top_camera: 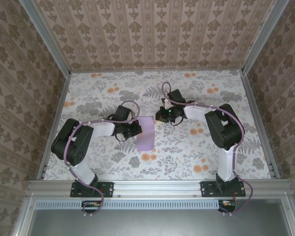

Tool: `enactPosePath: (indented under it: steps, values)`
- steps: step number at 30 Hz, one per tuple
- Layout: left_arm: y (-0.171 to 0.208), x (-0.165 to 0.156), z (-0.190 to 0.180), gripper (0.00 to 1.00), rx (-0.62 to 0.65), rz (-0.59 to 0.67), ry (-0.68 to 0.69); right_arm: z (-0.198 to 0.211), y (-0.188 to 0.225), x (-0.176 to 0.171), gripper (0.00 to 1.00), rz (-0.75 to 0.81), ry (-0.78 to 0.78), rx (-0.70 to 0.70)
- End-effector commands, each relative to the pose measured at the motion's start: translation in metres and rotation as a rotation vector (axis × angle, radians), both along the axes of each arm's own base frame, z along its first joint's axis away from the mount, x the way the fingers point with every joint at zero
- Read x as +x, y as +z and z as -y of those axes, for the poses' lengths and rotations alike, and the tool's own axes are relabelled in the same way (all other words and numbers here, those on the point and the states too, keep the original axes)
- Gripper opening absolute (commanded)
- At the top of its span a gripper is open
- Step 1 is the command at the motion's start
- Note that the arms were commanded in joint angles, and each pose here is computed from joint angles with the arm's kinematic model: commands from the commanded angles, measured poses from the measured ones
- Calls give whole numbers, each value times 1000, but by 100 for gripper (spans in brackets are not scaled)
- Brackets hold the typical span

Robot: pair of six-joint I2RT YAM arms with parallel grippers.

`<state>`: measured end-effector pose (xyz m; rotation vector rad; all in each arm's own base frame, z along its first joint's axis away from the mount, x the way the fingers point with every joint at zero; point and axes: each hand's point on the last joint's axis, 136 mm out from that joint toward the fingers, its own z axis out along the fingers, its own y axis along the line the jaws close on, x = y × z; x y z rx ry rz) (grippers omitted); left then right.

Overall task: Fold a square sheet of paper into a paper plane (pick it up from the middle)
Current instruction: First fold in half a square sheet of paper at the center of the table.

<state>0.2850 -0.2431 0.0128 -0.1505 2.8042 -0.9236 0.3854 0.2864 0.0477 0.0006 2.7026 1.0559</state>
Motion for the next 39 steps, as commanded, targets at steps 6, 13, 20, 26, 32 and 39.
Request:
enactPosePath:
  steps: [6,13,20,26,32,39]
  values:
    - [-72,-71,-68,0,321,-273,32,-45,-12,-8,0,-38,52,26]
    - [-73,-73,-70,0,326,-277,32,-18,-39,14,0,-79,-86,-28]
    - [-79,-78,-73,0,333,-283,25,36,-43,52,0,-76,-293,-7]
    - [-78,-74,-70,0,328,-276,26,25,5,35,0,-15,-198,29]
    - [-76,-69,-67,0,319,-269,27,-4,13,-32,0,-59,-47,50]
    - [-74,-68,-66,0,316,-263,31,-28,-6,-75,0,-146,58,48]
